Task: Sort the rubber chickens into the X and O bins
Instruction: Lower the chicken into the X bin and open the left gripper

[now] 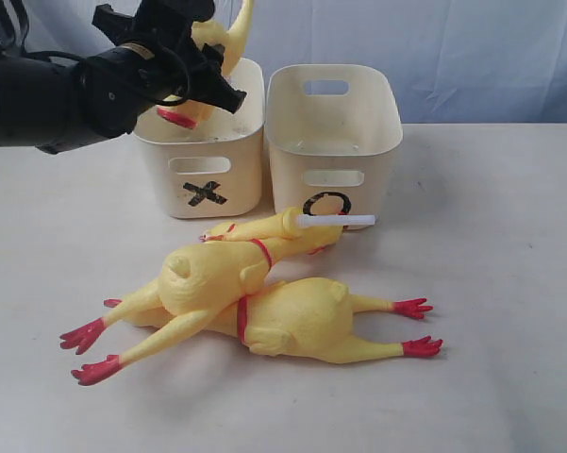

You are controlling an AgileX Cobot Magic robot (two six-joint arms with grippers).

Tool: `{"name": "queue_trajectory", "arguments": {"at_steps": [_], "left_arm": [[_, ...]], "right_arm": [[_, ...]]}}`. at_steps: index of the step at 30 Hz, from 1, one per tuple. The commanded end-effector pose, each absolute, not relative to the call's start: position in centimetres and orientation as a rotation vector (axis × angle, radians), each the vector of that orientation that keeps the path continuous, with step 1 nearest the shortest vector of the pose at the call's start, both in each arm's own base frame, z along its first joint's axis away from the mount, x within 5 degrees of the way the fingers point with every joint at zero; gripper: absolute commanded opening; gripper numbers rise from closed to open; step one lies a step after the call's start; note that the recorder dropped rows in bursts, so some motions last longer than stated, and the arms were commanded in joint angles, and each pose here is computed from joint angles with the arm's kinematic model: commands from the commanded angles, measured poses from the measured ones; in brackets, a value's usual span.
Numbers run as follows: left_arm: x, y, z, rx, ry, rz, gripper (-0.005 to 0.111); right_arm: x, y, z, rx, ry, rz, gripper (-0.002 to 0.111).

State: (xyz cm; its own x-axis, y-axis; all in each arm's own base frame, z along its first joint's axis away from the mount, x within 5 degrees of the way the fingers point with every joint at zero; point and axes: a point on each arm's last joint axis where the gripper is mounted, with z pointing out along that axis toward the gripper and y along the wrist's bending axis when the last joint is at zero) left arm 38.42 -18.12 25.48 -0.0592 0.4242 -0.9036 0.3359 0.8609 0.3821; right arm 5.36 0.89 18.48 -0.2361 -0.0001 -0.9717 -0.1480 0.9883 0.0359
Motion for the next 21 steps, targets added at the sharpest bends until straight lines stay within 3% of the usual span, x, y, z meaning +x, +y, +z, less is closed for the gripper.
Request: {"name": "queue_trajectory", "arguments": {"at_steps": [1,21], "left_arm": [[39.1,-18.4,25.4,0.598,1.632,0.094,0.000],[40.5,-15.7,24.2,0.499,1.724,0.112,0.000]], "right_arm": [[5.4,0.9,18.5,-0.103,1.794,0.134,-0.001],[5.4,0.9,18.5,-0.103,1.794,0.134,-0.001]]}}
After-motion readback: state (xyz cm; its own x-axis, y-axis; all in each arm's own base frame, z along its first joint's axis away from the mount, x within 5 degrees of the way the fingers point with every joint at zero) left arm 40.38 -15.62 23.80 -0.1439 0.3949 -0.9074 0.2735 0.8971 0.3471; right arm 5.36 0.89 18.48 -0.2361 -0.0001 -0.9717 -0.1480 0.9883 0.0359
